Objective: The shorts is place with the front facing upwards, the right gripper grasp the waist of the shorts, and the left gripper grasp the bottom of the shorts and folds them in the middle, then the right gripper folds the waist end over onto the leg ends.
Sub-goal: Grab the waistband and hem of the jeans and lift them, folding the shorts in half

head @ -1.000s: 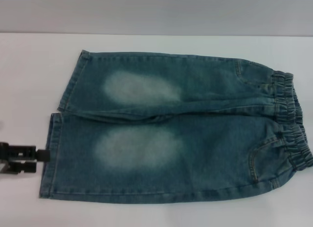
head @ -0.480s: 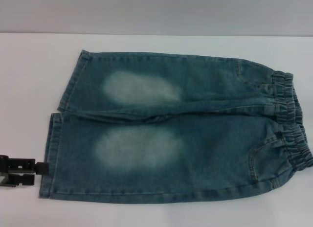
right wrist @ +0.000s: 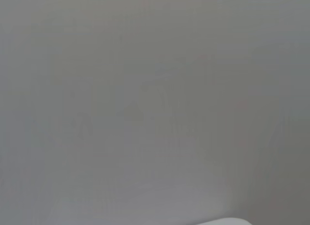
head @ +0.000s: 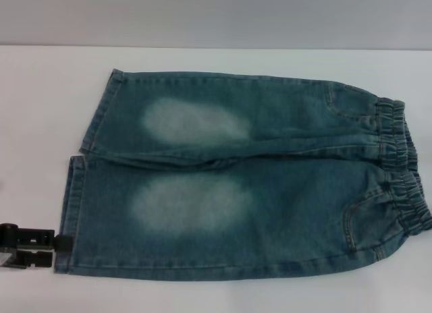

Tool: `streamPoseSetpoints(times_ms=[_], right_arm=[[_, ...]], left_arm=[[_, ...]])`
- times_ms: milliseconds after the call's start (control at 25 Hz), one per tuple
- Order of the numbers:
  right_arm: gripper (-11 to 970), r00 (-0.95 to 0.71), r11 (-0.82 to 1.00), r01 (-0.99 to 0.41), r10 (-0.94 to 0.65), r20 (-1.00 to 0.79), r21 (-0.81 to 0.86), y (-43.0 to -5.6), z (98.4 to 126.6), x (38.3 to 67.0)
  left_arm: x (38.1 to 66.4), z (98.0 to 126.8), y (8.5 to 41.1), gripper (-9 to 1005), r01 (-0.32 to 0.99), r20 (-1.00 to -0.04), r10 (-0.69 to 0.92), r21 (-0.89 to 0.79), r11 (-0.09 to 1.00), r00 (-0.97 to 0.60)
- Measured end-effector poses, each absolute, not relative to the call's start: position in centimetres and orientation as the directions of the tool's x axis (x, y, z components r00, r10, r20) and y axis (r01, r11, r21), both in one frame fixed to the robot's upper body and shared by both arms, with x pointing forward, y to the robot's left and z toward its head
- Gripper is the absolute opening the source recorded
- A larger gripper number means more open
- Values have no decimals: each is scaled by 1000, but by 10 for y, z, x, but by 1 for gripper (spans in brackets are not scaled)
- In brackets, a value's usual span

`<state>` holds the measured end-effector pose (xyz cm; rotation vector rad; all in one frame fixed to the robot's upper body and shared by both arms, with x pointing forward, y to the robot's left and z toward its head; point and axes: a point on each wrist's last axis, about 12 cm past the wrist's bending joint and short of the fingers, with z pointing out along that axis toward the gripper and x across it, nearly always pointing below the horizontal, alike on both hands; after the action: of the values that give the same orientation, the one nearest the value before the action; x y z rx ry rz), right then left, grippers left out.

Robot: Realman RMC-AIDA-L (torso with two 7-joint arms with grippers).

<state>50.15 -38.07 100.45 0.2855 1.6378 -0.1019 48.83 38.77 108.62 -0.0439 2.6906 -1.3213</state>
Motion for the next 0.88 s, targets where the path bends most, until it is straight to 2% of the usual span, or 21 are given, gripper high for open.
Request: streamPoseSetpoints(times_ms=[200,880], right_arm=[[748,-61,964,243,125,-990,107,-380,1005,502],[750,-56,964,241,127,-990,110,-379,1006,505]], left_arm=[[486,1083,388,832,16,-87,-83,-778,628,-993],[488,1077,388,832,-9,-73,-95,-746,666,-993]])
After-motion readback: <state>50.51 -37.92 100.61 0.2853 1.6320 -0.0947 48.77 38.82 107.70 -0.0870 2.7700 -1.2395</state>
